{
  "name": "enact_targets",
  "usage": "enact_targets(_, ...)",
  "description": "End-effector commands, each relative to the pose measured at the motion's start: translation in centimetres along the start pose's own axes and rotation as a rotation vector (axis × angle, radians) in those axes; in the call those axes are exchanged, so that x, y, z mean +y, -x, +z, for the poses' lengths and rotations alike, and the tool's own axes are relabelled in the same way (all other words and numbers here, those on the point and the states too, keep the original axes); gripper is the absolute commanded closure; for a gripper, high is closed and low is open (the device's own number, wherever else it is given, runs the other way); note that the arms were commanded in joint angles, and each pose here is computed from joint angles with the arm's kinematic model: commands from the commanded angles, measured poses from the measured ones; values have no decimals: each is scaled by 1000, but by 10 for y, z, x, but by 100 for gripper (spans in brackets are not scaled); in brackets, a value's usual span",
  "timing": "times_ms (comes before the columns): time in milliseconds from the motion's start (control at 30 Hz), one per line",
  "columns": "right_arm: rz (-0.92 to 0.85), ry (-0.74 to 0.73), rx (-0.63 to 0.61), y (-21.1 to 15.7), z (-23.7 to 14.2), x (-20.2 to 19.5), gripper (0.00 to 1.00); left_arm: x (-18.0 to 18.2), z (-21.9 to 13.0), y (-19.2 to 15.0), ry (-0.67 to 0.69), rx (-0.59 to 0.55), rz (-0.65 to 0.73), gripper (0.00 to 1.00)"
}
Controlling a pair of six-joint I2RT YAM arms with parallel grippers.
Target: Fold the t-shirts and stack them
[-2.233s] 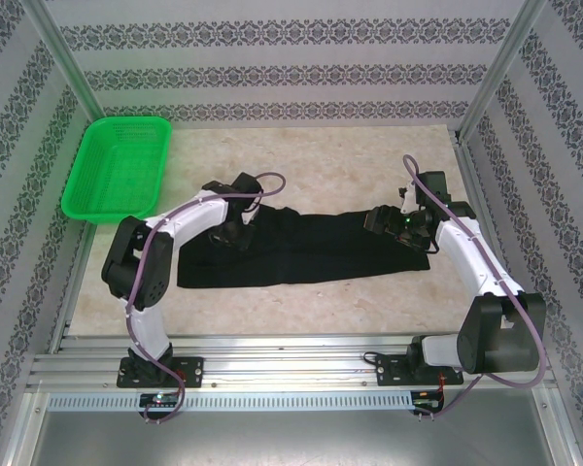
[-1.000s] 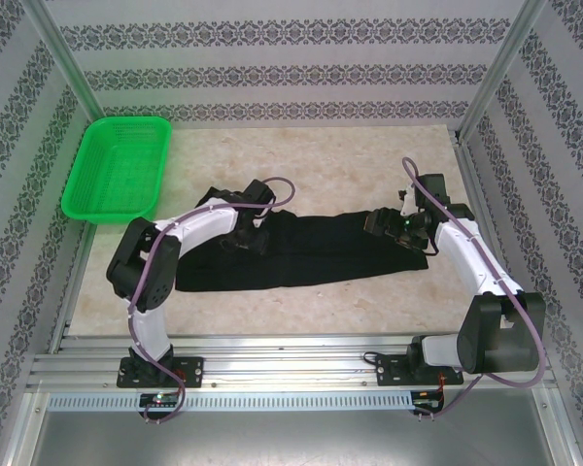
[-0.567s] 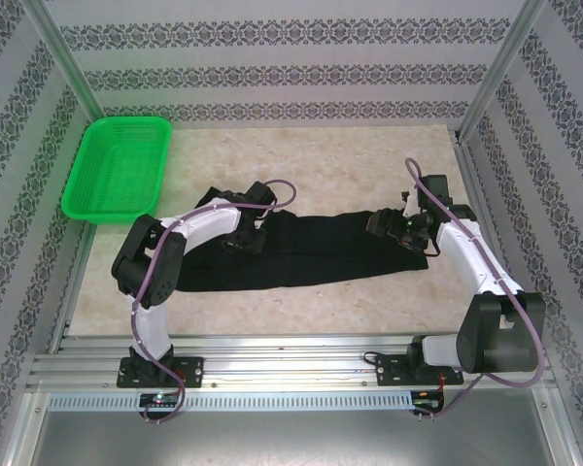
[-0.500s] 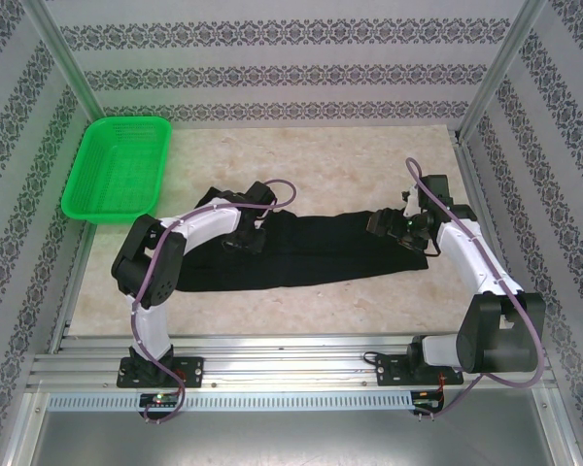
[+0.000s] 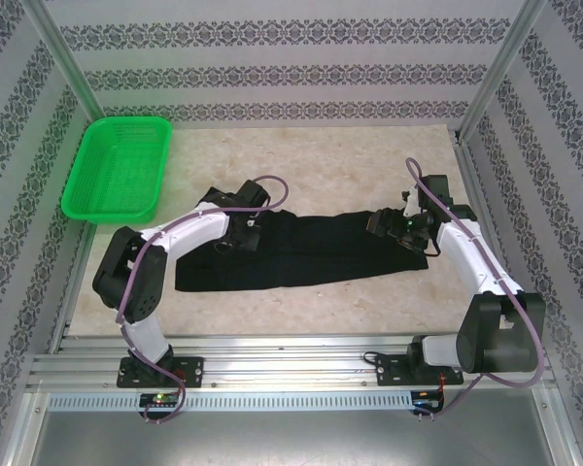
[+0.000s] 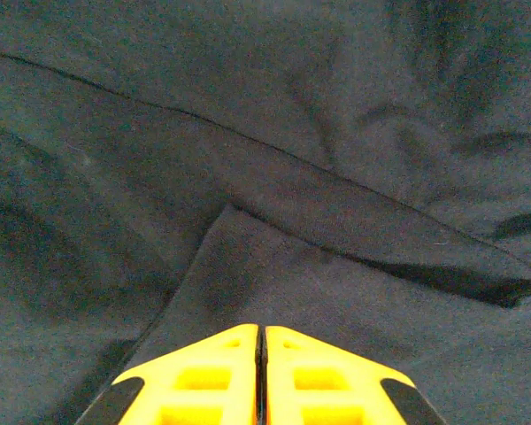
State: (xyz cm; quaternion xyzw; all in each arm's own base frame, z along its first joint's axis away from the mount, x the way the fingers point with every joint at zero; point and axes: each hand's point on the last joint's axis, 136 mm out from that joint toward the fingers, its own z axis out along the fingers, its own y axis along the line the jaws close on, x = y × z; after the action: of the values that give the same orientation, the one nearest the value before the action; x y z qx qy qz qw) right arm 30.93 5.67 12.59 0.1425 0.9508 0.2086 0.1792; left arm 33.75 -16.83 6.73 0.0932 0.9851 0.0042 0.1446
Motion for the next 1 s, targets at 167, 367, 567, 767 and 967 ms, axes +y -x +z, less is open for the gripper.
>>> enact_targets(167, -12, 19, -5, -2, -5, 2, 14, 9, -4, -8, -183, 51, -241, 60)
enact_targets(367, -18, 28, -7, -2, -5, 2, 13, 23, -7, -14, -228, 97, -273, 57)
enact_targets(567, -25, 43, -8, -4, -6, 5, 13, 44, 1, -25, -184, 146, -258, 55)
enact_targets(767, -27, 52, -13, -3, -8, 7, 13, 41, 12, -31, -212, 190, -257, 53)
enact_targets(967, -30, 57, -23, -3, -11, 8, 13, 38, 21, -39, -224, 218, -259, 53)
